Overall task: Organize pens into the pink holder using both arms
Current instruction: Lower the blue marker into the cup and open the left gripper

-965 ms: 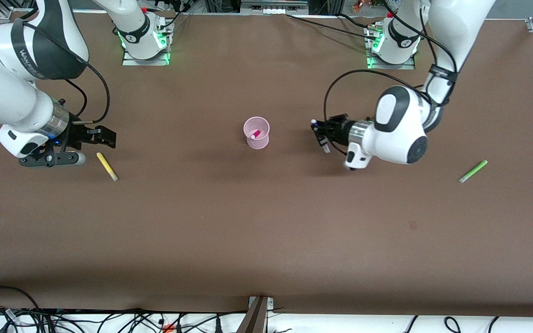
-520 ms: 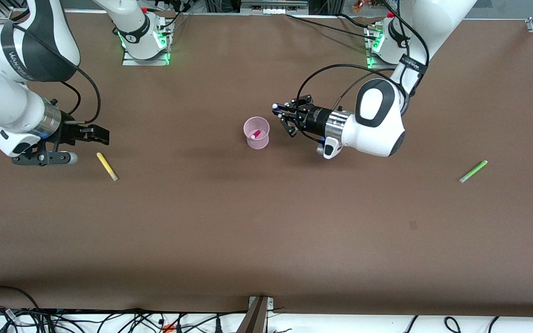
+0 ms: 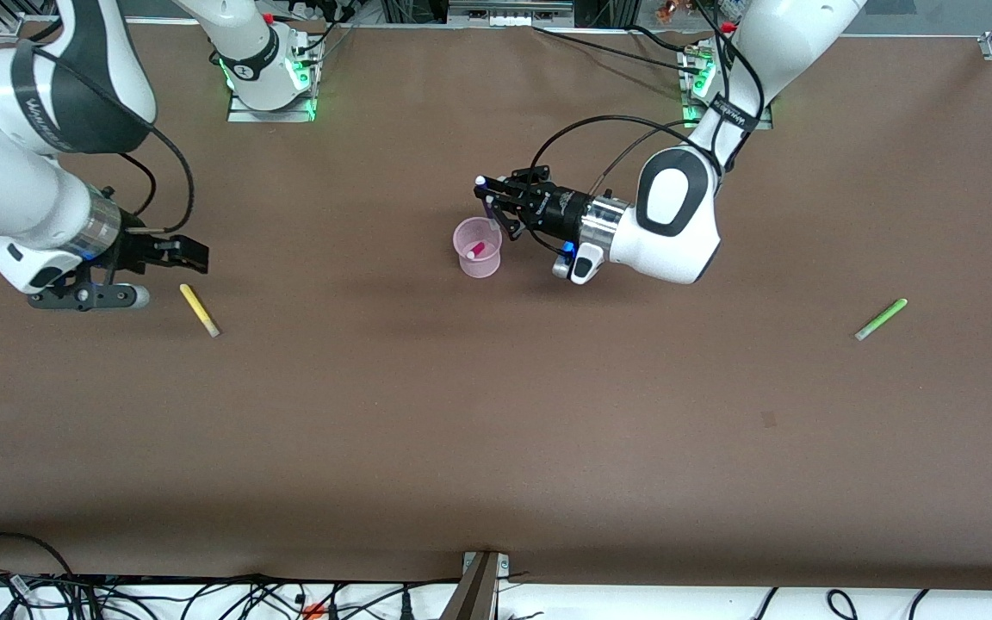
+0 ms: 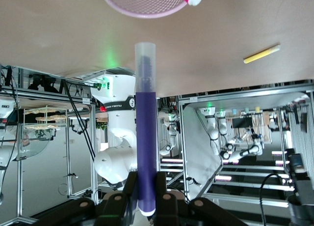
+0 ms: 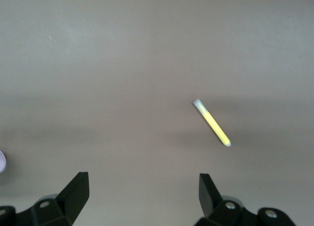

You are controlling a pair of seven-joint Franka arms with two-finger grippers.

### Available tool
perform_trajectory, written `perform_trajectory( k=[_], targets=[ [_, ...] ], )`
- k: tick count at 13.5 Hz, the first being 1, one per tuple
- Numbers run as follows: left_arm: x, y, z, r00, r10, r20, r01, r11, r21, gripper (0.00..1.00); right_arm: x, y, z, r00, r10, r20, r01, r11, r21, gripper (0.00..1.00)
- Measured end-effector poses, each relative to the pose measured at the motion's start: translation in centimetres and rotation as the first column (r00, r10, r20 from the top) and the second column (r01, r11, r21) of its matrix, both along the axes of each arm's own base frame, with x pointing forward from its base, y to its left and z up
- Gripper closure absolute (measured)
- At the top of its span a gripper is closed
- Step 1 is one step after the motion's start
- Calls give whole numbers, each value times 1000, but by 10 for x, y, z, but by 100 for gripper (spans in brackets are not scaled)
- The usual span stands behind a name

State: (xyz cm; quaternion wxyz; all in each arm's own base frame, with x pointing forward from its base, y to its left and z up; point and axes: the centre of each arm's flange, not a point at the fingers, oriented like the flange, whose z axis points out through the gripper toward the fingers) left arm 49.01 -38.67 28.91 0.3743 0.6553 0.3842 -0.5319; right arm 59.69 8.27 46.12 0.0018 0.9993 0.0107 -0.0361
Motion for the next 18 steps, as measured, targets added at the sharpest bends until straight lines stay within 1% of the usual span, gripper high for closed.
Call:
perform_trajectory(
  k=[1, 2, 4, 7, 12, 14, 15, 18],
  targets=[
    [-3, -3, -13, 1000, 6, 12, -6, 1000, -23, 81, 4, 14, -13, 1000, 1, 7, -1, 1000, 0, 1],
    [-6, -6, -27, 1000, 12, 26, -11, 999, -34, 81, 5, 25, -26, 1000, 4, -2, -4, 1000, -2, 1],
    [-12, -12, -50, 999, 16, 40, -15, 999, -30, 81, 7, 29, -35, 1000, 7, -11, -7, 1000, -6, 1],
    [-14, -15, -62, 999, 21, 49, -21, 1000, -15, 81, 9, 14, -26, 1000, -17, 7, 17, 1000, -12, 1],
    [-18, -12, -88, 997, 16, 73, -14, 1000, -25, 81, 7, -21, 9, 995, -73, 64, 74, 997, -11, 0],
    [-19, -11, -98, 998, 16, 68, -15, 1000, -24, 81, 7, -31, 12, 994, -82, 69, 84, 996, -13, 0],
    [-19, -10, -101, 998, 17, 65, -16, 1000, -23, 76, 7, -33, 12, 994, -83, 69, 84, 996, -13, 0],
    [-13, -8, -98, 997, 26, 74, -24, 999, -28, 43, 6, -33, 17, 994, -83, 76, 84, 996, -12, 0]
  ],
)
